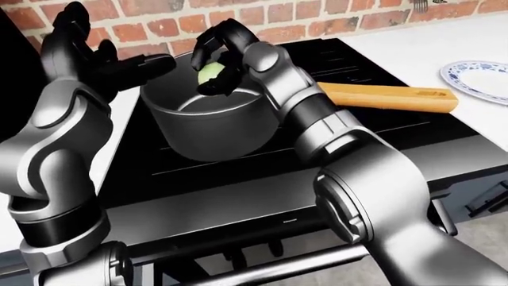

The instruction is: Pick the brussel sprout from the plate and place it in the pan.

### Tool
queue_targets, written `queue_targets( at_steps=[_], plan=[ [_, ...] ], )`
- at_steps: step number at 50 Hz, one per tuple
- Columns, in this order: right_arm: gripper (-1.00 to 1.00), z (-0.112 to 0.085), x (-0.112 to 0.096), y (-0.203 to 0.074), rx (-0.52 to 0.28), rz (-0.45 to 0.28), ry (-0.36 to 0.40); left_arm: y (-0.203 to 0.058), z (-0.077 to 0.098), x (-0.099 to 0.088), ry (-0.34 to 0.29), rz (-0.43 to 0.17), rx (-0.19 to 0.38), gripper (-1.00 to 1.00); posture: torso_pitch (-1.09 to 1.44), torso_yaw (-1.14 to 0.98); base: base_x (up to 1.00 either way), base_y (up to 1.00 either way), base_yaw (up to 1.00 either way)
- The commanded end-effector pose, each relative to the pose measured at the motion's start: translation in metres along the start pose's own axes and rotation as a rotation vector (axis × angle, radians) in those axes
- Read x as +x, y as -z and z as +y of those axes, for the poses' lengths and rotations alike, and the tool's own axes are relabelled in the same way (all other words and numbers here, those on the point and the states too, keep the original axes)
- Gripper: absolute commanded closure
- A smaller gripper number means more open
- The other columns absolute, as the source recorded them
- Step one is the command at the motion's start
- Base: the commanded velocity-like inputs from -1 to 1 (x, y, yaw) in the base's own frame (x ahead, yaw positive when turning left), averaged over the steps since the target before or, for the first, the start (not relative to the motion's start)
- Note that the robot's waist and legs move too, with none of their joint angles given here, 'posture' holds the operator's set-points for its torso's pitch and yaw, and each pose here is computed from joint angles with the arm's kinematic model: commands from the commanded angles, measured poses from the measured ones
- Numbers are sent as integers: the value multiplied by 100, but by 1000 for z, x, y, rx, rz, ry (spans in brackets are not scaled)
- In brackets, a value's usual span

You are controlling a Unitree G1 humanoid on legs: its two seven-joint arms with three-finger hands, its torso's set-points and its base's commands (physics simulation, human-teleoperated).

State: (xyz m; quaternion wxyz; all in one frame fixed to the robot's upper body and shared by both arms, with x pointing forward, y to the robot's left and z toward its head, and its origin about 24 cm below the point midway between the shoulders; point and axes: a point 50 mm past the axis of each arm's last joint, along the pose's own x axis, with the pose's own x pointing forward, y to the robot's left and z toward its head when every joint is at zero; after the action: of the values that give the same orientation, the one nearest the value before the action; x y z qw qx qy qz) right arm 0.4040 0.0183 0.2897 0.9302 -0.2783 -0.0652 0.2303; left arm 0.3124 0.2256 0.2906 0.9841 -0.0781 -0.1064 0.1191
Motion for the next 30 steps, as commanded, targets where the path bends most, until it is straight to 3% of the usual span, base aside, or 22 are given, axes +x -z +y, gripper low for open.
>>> queue_targets(
  at_steps=[1,10,14,20,23,25,26,30],
  plan=[
    [52,-13,-4,-26,-23,-101,51,-19,-1,-3,7,-89,-16,-100,0,0,0,0,0],
    [49,-13,-4,-24,-9,-118,74,-18,-1,-2,6,-88,-16,-100,0,0,0,0,0],
    [15,-15,-4,-25,-5,-123,82,-18,-1,-3,8,-87,-16,-100,0,0,0,0,0],
    [7,-14,-4,-25,-13,-123,82,-17,-1,-2,8,-87,-16,-100,0,0,0,0,0],
    [-48,-15,-4,-26,-13,-124,82,-18,-2,-3,9,-87,-16,-100,0,0,0,0,0],
    [-61,-15,-4,-25,-9,-125,82,-18,-1,-3,8,-86,-16,-100,0,0,0,0,0],
    [-98,-15,-4,-25,-9,-125,82,-18,-2,-3,9,-86,-17,-100,0,0,0,0,0],
    [-100,-16,-4,-25,-5,-130,90,-18,-2,-3,9,-86,-16,-100,0,0,0,0,0]
  ],
)
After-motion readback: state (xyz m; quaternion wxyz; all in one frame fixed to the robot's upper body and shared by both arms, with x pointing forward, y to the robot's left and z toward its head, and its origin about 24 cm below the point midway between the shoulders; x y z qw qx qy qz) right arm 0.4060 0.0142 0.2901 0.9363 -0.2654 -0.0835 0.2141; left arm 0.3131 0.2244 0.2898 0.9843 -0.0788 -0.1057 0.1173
